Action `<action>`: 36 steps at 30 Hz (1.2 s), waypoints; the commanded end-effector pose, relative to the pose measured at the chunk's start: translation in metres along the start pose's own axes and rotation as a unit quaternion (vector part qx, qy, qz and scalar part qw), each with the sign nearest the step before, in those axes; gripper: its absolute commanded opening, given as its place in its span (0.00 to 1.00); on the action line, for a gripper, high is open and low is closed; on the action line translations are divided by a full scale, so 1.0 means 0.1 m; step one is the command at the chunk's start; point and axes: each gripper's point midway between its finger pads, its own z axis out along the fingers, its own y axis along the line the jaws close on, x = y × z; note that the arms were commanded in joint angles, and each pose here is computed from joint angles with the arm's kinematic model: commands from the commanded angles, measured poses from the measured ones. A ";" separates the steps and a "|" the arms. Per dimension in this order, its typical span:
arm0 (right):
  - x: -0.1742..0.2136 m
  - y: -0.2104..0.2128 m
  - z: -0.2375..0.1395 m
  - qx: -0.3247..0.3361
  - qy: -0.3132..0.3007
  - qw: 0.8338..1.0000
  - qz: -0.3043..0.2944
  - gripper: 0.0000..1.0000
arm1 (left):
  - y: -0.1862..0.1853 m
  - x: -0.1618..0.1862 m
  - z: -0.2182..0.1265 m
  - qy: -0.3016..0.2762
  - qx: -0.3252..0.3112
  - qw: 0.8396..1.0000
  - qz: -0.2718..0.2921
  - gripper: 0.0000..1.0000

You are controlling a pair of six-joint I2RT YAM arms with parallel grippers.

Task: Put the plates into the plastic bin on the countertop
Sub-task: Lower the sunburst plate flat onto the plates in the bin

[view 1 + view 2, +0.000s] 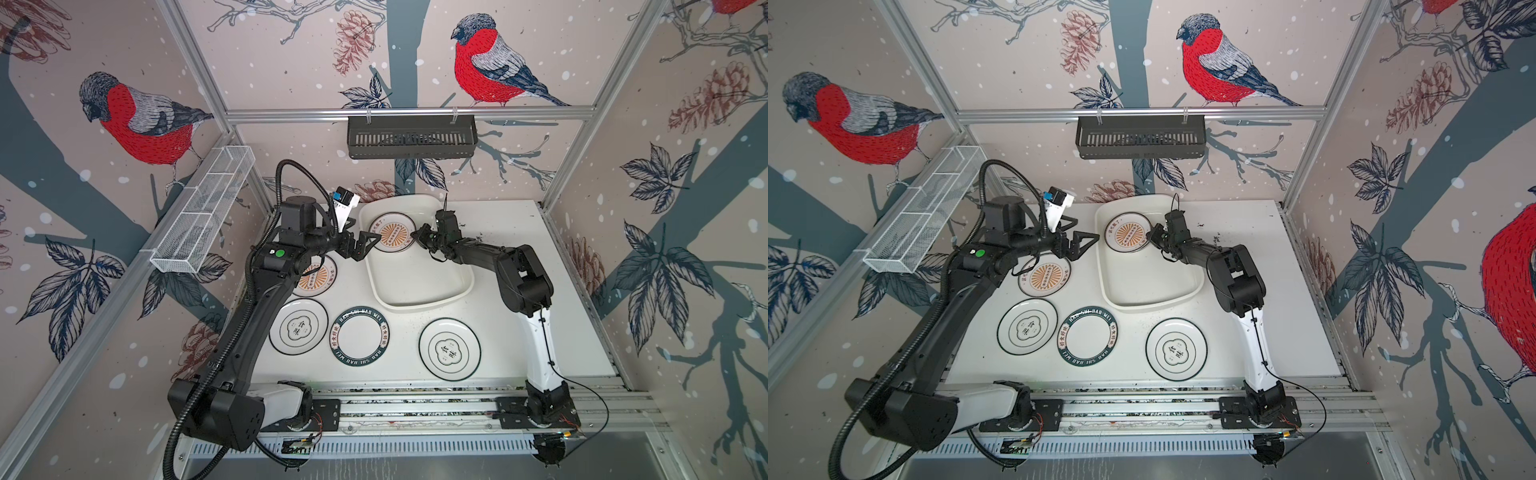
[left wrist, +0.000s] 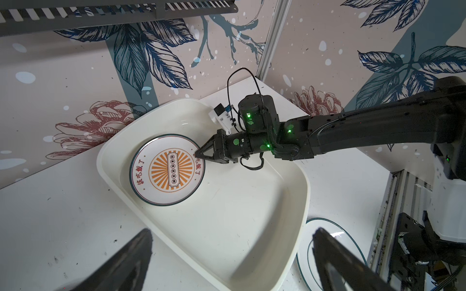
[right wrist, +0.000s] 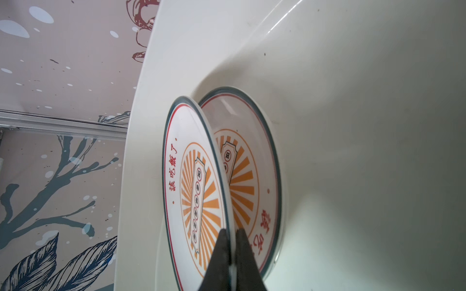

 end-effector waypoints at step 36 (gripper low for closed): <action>-0.17 -0.08 0.05 -0.009 -0.014 1.000 0.026 0.16 | -0.02 -0.03 0.02 0.000 0.012 1.000 -0.003 0.98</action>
